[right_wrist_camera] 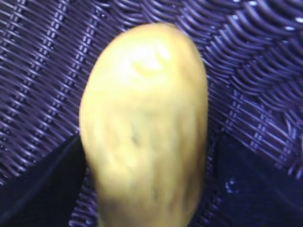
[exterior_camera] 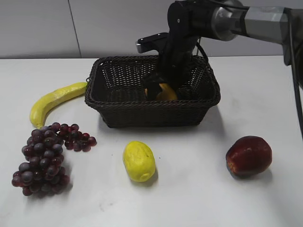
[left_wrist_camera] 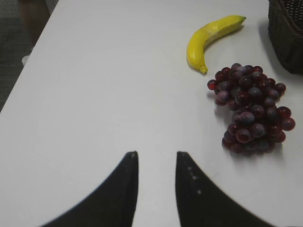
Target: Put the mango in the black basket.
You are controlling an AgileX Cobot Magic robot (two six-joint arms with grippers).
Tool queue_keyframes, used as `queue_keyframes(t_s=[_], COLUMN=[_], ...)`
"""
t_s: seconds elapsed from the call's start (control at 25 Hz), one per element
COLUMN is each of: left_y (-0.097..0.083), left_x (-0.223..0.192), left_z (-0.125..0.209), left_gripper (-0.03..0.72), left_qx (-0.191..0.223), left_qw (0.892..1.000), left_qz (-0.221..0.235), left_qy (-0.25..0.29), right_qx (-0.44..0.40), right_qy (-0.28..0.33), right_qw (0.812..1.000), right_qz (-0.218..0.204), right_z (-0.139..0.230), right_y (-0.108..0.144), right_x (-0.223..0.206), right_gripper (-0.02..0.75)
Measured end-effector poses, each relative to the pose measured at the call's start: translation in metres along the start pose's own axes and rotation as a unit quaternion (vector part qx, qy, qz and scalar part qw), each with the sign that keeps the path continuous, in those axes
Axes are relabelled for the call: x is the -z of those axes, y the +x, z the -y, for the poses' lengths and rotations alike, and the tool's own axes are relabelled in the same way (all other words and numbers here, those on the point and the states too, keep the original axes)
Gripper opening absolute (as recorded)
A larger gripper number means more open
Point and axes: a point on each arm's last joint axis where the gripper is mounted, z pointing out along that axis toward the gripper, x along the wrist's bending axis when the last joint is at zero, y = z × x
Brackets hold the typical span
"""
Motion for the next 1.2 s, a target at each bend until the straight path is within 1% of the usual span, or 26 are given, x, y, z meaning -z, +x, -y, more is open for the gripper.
queue_keyframes(t_s=[0.08,0.2,0.4,0.52,0.64,0.8,0.92,1.04,1.2], left_y=[0.000,0.000,0.000,0.000,0.000,0.000,0.000,0.000,0.000], left_x=[0.000,0.000,0.000,0.000,0.000,0.000,0.000,0.000,0.000], left_z=[0.000,0.000,0.000,0.000,0.000,0.000,0.000,0.000,0.000], left_gripper=[0.201,0.201,0.201,0.201,0.201,0.201,0.201,0.201,0.201], left_qx=[0.000,0.000,0.000,0.000,0.000,0.000,0.000,0.000,0.000], left_qw=[1.000,1.000,1.000,1.000,1.000,1.000,1.000,1.000,1.000], left_qz=[0.000,0.000,0.000,0.000,0.000,0.000,0.000,0.000,0.000], left_qy=[0.000,0.000,0.000,0.000,0.000,0.000,0.000,0.000,0.000], right_qx=[0.006,0.022,0.034,0.024,0.003,-0.019,-0.034,-0.043,-0.051], right_qy=[0.000,-0.014,-0.053,-0.074,-0.119,-0.163,-0.172,-0.163,-0.153], right_qw=[1.000,0.999,0.996,0.993,0.986,0.980,0.980,0.983,0.985], right_qz=[0.007,0.032,0.069,0.093,0.114,0.115,0.092,0.067,0.059], right_z=[-0.001,-0.005,-0.006,0.005,0.020,0.059,0.096,0.141,0.202], right_y=[-0.001,-0.004,-0.006,-0.007,-0.007,-0.001,0.006,0.014,0.020], right_x=[0.010,0.044,0.139,0.200,0.260,0.319,0.343,0.351,0.340], right_gripper=[0.652,0.653,0.651,0.645,0.635,0.613,0.600,0.595,0.592])
